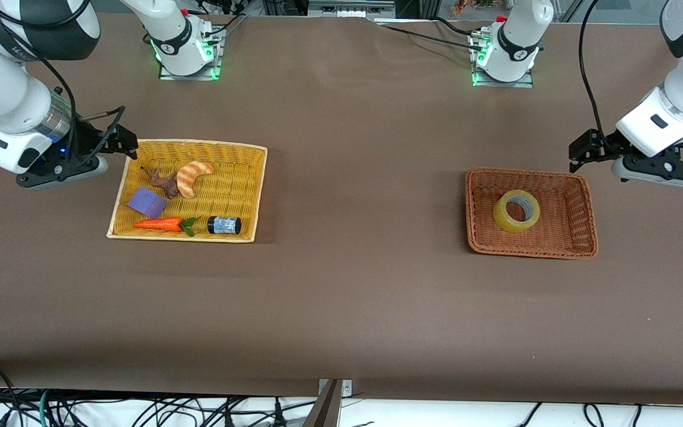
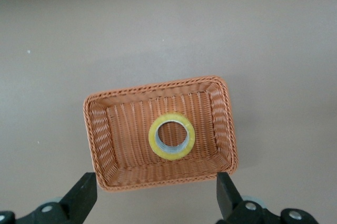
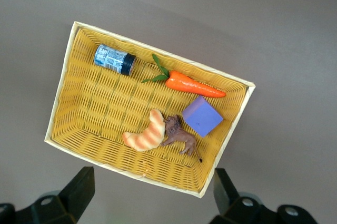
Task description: Transfer tape with both arms
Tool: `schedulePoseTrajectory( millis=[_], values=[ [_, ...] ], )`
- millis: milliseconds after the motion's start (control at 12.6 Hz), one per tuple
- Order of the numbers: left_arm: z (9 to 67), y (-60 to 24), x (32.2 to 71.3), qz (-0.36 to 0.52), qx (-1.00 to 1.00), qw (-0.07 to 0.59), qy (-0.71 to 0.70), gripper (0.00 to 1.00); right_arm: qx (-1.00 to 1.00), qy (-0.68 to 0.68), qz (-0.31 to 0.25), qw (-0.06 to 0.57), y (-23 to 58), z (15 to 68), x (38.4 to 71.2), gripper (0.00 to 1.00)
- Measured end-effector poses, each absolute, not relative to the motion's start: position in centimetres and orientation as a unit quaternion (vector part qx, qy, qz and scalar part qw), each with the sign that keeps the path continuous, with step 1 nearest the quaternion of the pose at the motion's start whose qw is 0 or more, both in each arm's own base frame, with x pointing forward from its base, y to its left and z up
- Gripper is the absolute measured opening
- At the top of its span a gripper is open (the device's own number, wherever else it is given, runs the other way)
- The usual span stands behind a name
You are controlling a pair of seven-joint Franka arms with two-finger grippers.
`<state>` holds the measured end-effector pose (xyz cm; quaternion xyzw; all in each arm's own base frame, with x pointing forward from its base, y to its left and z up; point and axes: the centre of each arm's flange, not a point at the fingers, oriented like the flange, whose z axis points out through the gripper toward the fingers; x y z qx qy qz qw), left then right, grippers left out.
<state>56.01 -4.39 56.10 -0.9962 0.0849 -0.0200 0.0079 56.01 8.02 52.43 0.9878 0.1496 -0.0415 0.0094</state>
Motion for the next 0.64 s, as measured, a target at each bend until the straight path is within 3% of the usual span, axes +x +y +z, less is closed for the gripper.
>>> schedulePoseTrajectory(
  millis=[636],
  values=[
    [56.18,-4.07,55.97,-0.02,-0.997,0.008,0.073,1.0,0.988,0.15,-0.042,0.009,8.03,52.42,56.0,1.0]
  ],
)
